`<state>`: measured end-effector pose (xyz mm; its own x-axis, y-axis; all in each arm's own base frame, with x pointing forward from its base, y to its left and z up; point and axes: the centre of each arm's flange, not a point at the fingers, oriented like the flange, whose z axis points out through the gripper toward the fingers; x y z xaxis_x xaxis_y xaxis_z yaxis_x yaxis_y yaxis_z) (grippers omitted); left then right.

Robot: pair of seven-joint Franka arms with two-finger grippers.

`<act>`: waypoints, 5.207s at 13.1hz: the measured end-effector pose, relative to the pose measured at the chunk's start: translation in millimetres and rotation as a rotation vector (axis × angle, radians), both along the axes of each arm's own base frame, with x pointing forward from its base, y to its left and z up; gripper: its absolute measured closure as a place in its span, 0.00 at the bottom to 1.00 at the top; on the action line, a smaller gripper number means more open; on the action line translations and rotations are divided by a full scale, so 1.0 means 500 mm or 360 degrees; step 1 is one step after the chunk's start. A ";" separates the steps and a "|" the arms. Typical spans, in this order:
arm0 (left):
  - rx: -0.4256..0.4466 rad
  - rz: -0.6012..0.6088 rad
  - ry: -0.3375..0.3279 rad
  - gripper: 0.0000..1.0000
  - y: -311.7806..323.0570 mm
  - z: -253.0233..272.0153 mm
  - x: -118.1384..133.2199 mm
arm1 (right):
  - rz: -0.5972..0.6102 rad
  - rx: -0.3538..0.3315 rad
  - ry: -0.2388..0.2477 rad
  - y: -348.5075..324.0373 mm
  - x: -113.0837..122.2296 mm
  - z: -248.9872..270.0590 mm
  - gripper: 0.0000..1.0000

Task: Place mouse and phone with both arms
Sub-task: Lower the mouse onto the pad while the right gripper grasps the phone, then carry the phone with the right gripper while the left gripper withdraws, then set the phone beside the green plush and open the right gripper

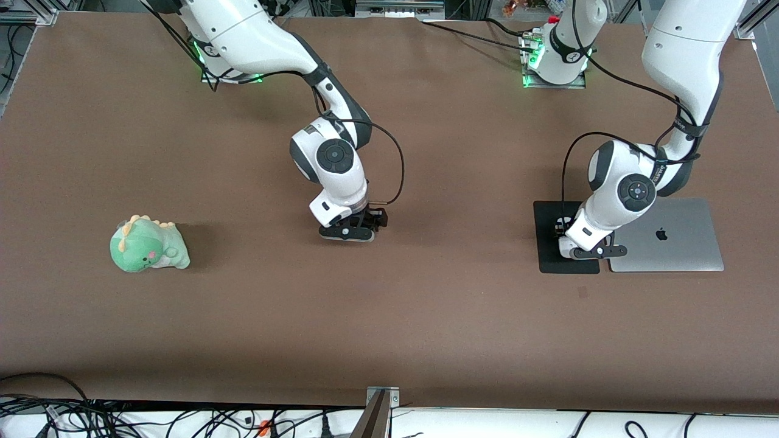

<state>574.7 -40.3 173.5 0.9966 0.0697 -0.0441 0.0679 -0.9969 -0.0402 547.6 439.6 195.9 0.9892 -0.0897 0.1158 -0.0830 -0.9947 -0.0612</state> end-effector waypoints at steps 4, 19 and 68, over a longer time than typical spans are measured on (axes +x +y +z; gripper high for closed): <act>-0.0004 0.0000 -0.0022 0.18 0.001 0.002 0.000 | 0.0025 -0.0020 -0.0004 -0.010 -0.015 -0.030 0.00; 0.0031 -0.0081 -0.0008 0.00 0.119 0.746 0.075 | 0.0070 -0.0212 0.0101 -0.058 0.024 -0.009 0.20; -0.0035 0.0233 0.0020 0.00 0.153 0.800 0.047 | 0.0179 -0.0014 0.0270 -0.890 0.121 0.648 0.00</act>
